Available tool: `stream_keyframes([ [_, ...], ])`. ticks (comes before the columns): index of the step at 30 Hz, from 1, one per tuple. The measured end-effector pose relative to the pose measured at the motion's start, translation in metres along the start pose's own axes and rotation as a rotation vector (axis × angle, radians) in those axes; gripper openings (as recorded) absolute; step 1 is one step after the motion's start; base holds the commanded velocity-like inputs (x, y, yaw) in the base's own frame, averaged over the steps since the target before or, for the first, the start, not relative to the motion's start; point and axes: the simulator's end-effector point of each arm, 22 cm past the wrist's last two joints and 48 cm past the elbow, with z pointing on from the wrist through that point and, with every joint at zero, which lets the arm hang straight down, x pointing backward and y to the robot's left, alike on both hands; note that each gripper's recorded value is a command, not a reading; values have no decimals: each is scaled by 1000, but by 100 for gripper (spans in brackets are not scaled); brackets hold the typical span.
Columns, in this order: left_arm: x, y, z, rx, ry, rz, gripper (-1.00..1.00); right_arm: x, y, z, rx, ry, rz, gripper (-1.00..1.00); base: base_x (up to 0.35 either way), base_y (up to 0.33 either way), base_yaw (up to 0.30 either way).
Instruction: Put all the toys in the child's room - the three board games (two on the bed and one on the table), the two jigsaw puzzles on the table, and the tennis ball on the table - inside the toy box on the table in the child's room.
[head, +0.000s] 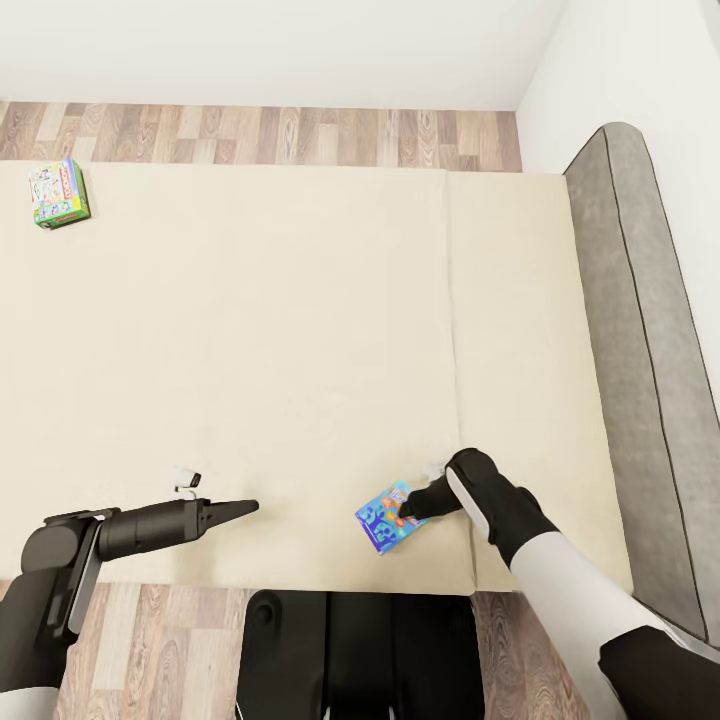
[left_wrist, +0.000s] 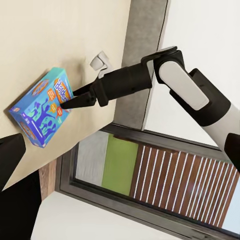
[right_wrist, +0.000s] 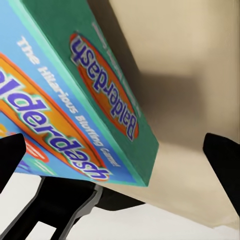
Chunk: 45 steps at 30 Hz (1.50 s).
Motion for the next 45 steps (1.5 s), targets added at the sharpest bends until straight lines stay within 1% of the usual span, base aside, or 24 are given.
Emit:
stream_keyframes([
  [4, 0, 0, 0, -2, 1, 0, 100, 10, -1, 5, 8, 16, -4, 100, 0, 0, 0],
  [6, 1, 0, 0, -2, 2, 0, 100, 23, 1, 11, 3, 34, -1, 100, 0, 0, 0],
  [10, 1, 0, 0, -2, 2, 1, 100, 35, 6, 17, -4, 52, 0, 100, 0, 0, 0],
  [18, 1, 0, 0, -2, 2, 1, 100, 39, 10, 20, -2, 58, -8, 100, 0, 0, 0],
  [36, 0, 1, -1, -4, 0, 0, 100, 39, 11, 20, 9, 61, -13, 100, 0, 0, 0],
  [39, 0, 1, -1, -3, 0, 0, 100, 40, 11, 21, 23, 64, -25, 100, 0, 0, 0],
  [40, 0, 1, 0, -3, 0, 0, 100, 38, 17, 21, 3, 59, -17, 100, 0, 0, 0],
  [42, 1, 1, 0, -3, 0, 0, 100, 37, 22, 21, 0, 56, -24, 100, 0, 0, 0],
  [43, 0, 1, 0, -3, 1, -1, 100, 35, 28, 21, -20, 51, -20, 100, 0, 0, 0],
  [45, 0, 1, -1, -4, 0, -1, 100, 28, 37, 21, -42, 26, -20, 100, 0, 0, 0],
])
